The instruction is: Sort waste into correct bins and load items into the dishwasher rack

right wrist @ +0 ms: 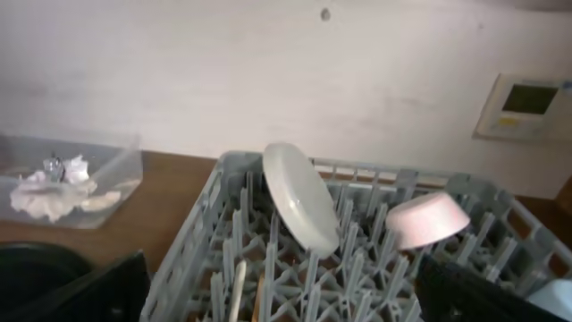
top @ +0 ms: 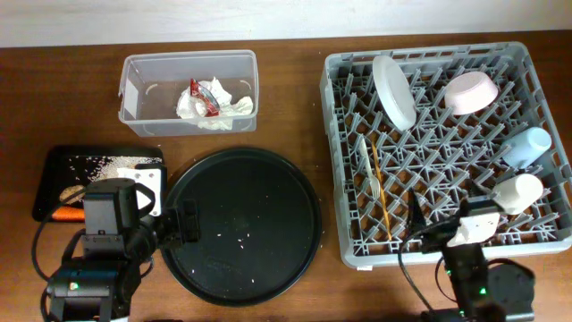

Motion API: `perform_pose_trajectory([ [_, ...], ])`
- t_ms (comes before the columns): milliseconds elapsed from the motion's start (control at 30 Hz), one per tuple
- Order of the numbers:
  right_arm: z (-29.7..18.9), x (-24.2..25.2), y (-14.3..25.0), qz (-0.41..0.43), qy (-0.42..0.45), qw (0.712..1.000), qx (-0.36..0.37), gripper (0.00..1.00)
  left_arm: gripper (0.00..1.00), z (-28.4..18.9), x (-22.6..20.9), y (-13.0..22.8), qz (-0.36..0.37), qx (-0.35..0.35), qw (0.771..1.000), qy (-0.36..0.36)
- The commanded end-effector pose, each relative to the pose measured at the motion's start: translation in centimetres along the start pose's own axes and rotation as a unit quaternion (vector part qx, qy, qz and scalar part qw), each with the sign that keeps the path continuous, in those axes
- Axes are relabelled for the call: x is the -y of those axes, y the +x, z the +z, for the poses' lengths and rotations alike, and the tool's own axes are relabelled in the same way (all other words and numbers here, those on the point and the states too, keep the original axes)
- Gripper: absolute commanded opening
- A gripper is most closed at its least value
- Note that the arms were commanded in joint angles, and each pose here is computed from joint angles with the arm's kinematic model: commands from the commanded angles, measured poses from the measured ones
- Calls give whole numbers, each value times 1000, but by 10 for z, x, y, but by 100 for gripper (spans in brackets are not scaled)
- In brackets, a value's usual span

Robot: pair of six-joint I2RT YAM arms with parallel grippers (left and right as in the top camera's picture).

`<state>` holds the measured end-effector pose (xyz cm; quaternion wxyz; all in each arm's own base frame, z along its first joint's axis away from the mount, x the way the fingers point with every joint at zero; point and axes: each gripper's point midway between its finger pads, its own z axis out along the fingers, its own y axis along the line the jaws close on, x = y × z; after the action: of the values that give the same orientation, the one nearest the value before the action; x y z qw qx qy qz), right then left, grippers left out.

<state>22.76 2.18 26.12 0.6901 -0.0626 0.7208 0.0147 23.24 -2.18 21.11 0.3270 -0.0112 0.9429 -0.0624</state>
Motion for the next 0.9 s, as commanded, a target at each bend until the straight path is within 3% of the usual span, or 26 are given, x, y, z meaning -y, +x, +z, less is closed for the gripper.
perform_pose_trajectory([
  [0, -1, 0, 10, -6, 7, 998, 56, 98, 99, 1, -1, 2, -6, -2, 1000, -3],
  [100, 7, 3, 16, -8, 18, 994, 108, 98, 99, 1, -1, 2, -6, -2, 1000, -3],
  [167, 13, 9, 36, -9, 32, 994, 104, 98, 99, 1, -1, 2, -6, -2, 1000, -3],
  [300, 22, -1, 103, -36, 6, 999, -14, 98, 99, 1, -1, 2, -6, -2, 1000, -3],
  [767, 22, 1, 104, -37, 10, 999, -14, 98, 99, 1, -1, 2, -6, -2, 1000, -3],
  [867, 22, 1, 104, -37, 10, 999, -14, 98, 99, -22, 6, 5, 9, 48, 999, 9],
])
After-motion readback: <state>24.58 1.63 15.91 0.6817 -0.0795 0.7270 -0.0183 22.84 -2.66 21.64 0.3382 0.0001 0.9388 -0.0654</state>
